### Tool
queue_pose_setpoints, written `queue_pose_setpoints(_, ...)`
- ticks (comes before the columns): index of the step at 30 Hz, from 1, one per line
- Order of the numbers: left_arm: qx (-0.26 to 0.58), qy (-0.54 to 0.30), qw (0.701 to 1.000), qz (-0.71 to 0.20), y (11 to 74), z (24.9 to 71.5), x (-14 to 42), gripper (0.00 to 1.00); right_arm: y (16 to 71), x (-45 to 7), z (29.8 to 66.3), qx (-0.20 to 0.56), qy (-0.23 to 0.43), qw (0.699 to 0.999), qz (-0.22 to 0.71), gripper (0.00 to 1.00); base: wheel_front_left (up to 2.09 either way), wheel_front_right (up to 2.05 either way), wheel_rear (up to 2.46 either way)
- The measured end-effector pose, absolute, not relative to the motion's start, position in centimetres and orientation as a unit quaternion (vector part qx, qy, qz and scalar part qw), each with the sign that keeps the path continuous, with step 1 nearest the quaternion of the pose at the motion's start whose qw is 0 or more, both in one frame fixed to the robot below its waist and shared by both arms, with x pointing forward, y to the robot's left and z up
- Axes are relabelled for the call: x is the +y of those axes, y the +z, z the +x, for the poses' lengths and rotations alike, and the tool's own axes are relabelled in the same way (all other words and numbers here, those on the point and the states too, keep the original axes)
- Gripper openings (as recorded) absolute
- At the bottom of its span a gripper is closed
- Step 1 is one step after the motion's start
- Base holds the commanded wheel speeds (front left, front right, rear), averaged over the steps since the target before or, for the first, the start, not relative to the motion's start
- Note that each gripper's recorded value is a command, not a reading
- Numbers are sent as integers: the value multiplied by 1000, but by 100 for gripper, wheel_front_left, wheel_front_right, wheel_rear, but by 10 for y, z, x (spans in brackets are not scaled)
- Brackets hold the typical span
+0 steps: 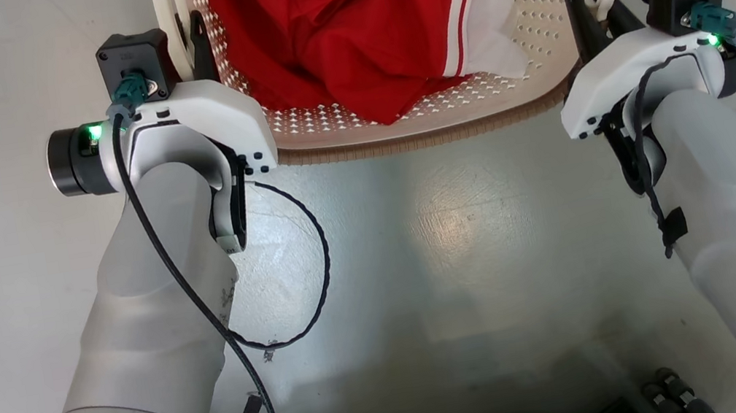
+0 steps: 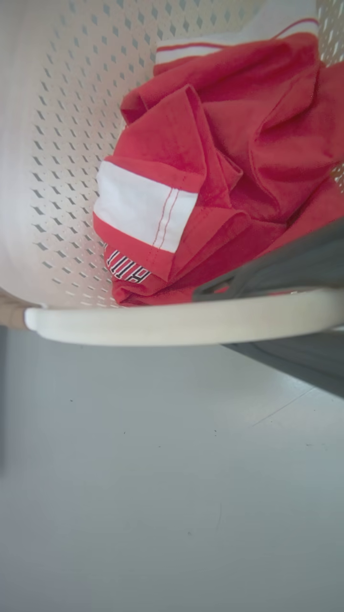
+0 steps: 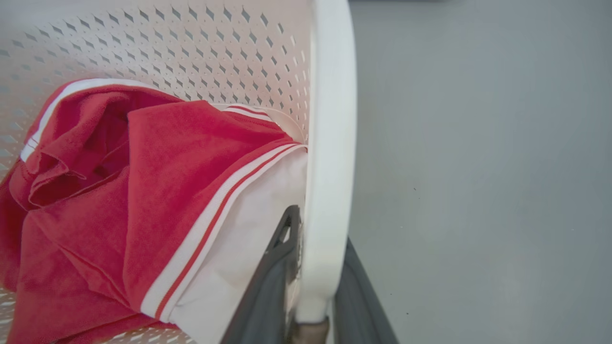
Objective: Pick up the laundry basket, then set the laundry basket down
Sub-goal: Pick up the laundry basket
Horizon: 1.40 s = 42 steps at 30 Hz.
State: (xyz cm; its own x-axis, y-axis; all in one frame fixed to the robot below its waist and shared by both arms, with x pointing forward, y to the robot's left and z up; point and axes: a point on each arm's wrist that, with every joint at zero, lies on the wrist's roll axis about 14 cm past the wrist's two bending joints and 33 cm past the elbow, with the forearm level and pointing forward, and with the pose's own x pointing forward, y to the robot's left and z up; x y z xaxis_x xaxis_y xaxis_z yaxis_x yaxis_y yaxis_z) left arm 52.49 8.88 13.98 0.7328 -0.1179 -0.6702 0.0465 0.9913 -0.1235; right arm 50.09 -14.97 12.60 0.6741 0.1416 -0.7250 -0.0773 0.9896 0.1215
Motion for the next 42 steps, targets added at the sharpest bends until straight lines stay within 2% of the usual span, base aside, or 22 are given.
queue_pose_setpoints(12, 370, -53, 926, -50, 169, 519, 87, 0, 154, -144, 486, 415, 72, 906, 43, 0, 0, 0, 0)
queue_pose_setpoints(24, 393, -61, 916, -56, 201, 484, 83, 0, 201, -142, 460, 434, 85, 896, 44, 0, 0, 0, 0)
queue_pose_setpoints(32, 407, -76, 909, -51, 233, 445, 77, 0, 238, -142, 416, 457, 86, 884, 46, 0, 0, 0, 0)
queue_pose_setpoints(42, 395, -94, 913, -44, 281, 399, 71, 0, 281, -143, 364, 448, 84, 889, 49, 0, 0, 0, 0)
